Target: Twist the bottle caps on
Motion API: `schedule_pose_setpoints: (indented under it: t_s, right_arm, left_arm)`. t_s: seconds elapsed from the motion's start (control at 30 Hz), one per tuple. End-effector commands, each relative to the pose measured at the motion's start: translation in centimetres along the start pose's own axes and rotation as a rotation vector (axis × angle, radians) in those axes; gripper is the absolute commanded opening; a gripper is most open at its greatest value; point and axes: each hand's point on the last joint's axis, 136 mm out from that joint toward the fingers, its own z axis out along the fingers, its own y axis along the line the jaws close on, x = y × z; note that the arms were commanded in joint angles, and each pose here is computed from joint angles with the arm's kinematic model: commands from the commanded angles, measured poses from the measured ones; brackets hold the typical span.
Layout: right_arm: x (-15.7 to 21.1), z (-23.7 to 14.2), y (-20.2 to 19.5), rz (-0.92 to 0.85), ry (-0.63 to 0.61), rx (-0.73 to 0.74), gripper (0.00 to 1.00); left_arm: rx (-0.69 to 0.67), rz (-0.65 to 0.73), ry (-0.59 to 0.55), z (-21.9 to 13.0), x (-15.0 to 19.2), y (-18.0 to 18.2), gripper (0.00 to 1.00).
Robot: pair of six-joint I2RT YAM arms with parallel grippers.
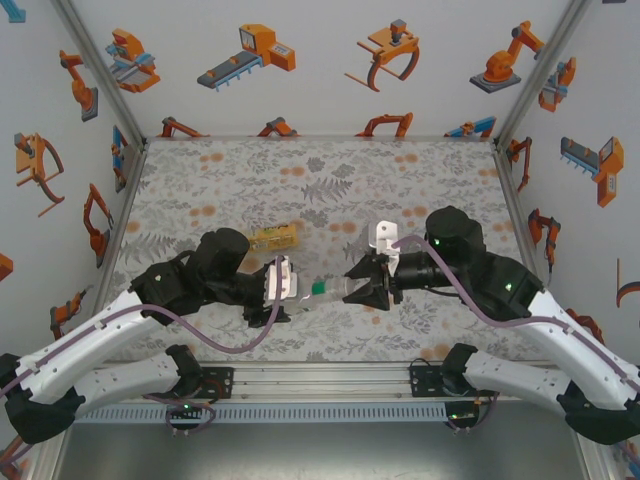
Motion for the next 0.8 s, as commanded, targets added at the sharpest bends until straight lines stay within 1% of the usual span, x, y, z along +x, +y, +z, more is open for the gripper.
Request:
schedule_pose_setpoints:
  t_s: [0.0,0.4,0.77]
  right_arm:
    - [-1.2,-0.4,0.8,-0.030,-0.024,-0.040,0.29]
    - [-1.1,0.1,1.1,-0.021,-0.019,-0.079,0.27]
    - [-0.8,0.4,1.3,-0.013,-0.009,-0.092,0.22]
  left_arm:
    - [0.020,0.047,-0.042,-0.6,-1.4,-0.3,0.00]
    - [0.013,0.057,-0.062,-0.6,-1.9,-0.2,0.00]
    - [0.030,0.005,-0.083,-0.5,-2.5,-0.2,0.00]
